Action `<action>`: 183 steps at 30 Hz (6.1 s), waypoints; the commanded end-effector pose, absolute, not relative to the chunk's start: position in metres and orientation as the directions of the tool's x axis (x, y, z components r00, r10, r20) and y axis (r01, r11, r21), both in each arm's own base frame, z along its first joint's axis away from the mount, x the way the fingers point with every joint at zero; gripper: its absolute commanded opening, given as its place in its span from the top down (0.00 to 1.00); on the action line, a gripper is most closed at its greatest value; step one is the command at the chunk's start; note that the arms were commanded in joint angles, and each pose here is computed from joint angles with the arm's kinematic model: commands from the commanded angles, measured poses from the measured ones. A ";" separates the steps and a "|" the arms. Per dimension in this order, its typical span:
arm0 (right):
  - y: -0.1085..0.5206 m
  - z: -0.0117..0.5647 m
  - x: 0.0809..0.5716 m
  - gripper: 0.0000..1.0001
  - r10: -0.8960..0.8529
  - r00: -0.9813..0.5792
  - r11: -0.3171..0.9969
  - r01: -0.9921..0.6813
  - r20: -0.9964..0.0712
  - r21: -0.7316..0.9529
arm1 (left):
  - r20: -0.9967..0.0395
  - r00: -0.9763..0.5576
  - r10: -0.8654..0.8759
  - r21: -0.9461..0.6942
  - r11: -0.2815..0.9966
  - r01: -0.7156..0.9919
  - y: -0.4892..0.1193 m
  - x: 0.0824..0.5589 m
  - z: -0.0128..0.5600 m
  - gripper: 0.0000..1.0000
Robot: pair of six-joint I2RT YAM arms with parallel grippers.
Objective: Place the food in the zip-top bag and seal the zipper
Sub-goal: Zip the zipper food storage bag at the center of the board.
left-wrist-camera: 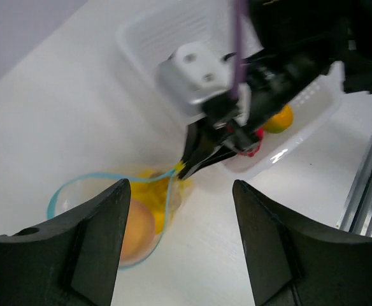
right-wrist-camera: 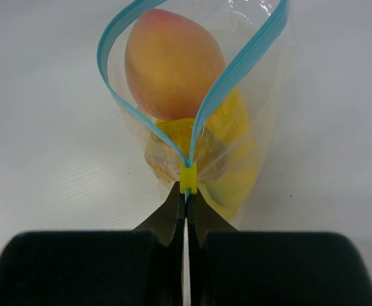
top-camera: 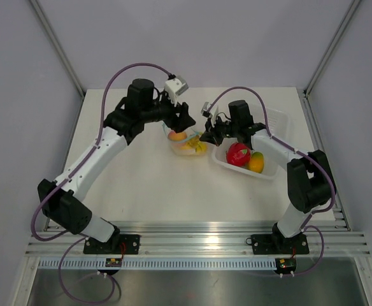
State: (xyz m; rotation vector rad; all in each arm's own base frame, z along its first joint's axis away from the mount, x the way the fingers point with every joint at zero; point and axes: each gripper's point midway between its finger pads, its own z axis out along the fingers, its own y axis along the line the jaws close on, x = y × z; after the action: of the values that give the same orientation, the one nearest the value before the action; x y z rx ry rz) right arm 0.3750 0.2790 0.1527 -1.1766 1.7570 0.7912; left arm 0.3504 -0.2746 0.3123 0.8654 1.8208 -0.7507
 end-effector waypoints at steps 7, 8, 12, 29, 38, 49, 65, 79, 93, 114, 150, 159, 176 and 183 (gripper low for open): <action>0.288 0.189 0.372 1.00 -0.353 -0.092 0.292 -0.956 -0.931 -0.016 | -0.945 0.234 0.228 0.282 0.208 0.936 -0.331 0.342 0.302 0.35; 0.289 0.189 0.371 1.00 -0.354 -0.093 0.291 -0.957 -0.931 -0.015 | -0.945 0.235 0.226 0.279 0.190 0.941 -0.332 0.342 0.298 0.37; 0.286 0.191 0.370 1.00 -0.348 -0.092 0.291 -0.957 -0.933 -0.014 | -0.956 0.207 0.208 0.232 0.103 0.967 -0.332 0.339 0.281 0.41; 0.277 0.190 0.364 1.00 -0.357 -0.097 0.301 -0.954 -0.929 -0.016 | -0.932 0.201 0.303 0.224 0.042 0.974 -0.342 0.365 0.230 0.56; 0.277 0.189 0.366 1.00 -0.357 -0.099 0.301 -0.954 -0.929 -0.014 | -0.924 0.168 0.345 0.188 0.027 0.982 -0.332 0.366 0.221 0.79; 0.279 0.188 0.368 1.00 -0.352 -0.101 0.295 -0.955 -0.931 -0.008 | -0.923 0.120 0.366 0.139 0.028 0.990 -0.332 0.366 0.212 0.61; 0.280 0.189 0.368 1.00 -0.350 -0.111 0.292 -0.956 -0.930 0.005 | -0.922 0.076 0.380 0.084 0.005 0.996 -0.338 0.363 0.203 0.71; 0.272 0.193 0.373 1.00 -0.311 -0.122 0.334 -0.942 -0.942 0.012 | -0.934 0.017 0.357 0.017 -0.001 1.000 -0.336 0.352 0.199 1.00; 0.238 0.191 0.402 1.00 -0.266 -0.134 0.474 -0.880 -0.954 -0.008 | -0.939 -0.020 0.344 0.022 0.119 0.993 -0.290 0.360 0.208 1.00; 0.219 0.171 0.426 1.00 -0.234 -0.200 0.608 -0.794 -0.951 0.017 | -0.916 -0.077 0.395 0.018 0.233 0.972 -0.244 0.349 0.200 1.00; 0.220 0.185 0.418 1.00 -0.145 -0.241 0.583 -0.804 -0.960 0.114 | -0.906 -0.188 0.379 -0.026 0.394 0.919 -0.188 0.325 0.194 1.00; 0.264 0.219 0.379 0.56 -0.347 -0.082 0.426 -0.901 -0.934 -0.079 | -0.908 -0.185 0.377 -0.031 0.380 0.924 -0.195 0.322 0.195 1.00; 0.354 0.227 0.340 0.41 -0.439 0.115 0.126 -0.974 -0.891 -0.188 | -0.922 -0.169 0.349 -0.036 0.357 0.934 -0.203 0.322 0.202 1.00; 0.378 0.213 0.339 0.40 -0.453 0.130 0.076 -0.980 -0.882 -0.184 | -0.922 -0.172 0.346 -0.045 0.347 0.937 -0.204 0.321 0.201 1.00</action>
State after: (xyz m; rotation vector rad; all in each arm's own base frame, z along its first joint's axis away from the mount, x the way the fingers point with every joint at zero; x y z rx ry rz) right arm 0.3351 0.3661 0.1935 -1.5018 1.5385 0.7605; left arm 0.3180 -0.1955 0.1779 1.1319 1.8241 -0.8145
